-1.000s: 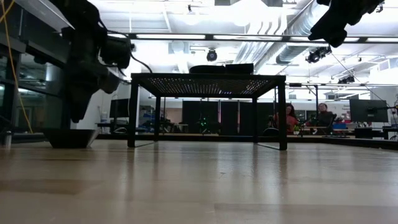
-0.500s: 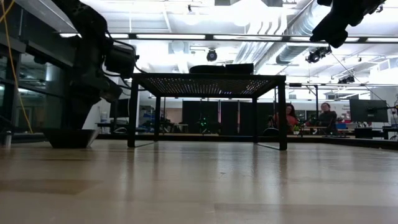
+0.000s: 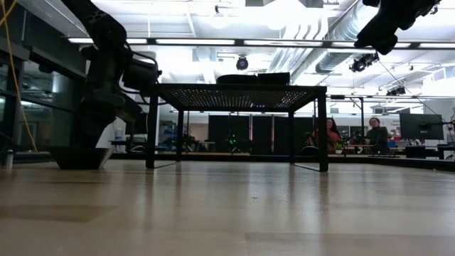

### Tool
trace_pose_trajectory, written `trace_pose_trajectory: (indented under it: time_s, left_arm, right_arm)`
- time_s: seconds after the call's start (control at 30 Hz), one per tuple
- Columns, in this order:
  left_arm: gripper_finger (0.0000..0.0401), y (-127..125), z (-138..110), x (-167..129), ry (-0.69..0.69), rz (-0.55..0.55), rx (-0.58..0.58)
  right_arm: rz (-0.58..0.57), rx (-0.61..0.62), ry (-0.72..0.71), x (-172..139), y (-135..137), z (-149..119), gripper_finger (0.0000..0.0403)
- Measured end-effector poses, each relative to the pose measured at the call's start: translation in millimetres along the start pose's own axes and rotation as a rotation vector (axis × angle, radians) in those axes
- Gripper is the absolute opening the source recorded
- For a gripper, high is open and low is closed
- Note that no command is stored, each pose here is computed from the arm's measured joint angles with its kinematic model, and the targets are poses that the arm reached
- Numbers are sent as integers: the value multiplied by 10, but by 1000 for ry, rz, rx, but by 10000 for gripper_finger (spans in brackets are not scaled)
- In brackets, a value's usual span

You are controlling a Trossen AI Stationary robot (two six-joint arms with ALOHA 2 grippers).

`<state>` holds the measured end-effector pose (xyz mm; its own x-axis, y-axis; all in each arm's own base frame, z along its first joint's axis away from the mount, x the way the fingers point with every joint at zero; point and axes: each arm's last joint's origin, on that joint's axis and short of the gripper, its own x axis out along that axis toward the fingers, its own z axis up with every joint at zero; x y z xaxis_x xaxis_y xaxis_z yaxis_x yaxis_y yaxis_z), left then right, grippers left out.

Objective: Pick & Place Mini shaped plates
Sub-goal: Stack the black distorted square plate on top of the other black distorted square plates on the shelf

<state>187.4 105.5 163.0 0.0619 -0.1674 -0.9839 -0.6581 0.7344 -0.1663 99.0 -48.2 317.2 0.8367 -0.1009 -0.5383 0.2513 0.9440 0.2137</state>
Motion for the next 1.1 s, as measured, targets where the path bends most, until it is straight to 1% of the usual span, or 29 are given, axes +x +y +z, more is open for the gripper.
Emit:
trace_pose_trajectory:
  time_s: [0.1, 0.23, 0.3, 0.5, 0.67, 0.77, 0.87, 1.0, 1.1]
  left_arm:
    - [97, 3, -15, 0, 16, 3, -13]
    - [28, 8, -43, -1, 44, 7, -20]
    - [8, 10, -56, -2, 58, 9, -32]
    - [3, -1, -102, -55, 94, -16, -53]
    - [1, -40, -127, -314, 118, 2, -77]
    - [1, -84, -126, -557, 94, -1, -98]
    - [1, -133, -118, -826, 55, -3, -146]
    - [1, -204, -72, -1202, -29, -9, -257]
    - [0, -257, -41, -1482, -119, -30, -331]
  right_arm:
    - [-2, 0, 0, 0, -1, 0, 103]
    - [-3, 0, 0, 0, -1, 0, 103]
    - [-3, 0, 0, 0, -1, 0, 103]
    - [-3, 3, 0, 0, -1, 0, 103]
    - [-3, 5, -3, -4, 1, 0, 103]
    - [-3, 5, -3, -4, 1, 0, 103]
    - [-5, 4, -3, -4, 0, 0, 103]
    - [-6, 5, -3, -4, 0, 0, 103]
    - [-14, 9, -3, -3, -3, 0, 103]
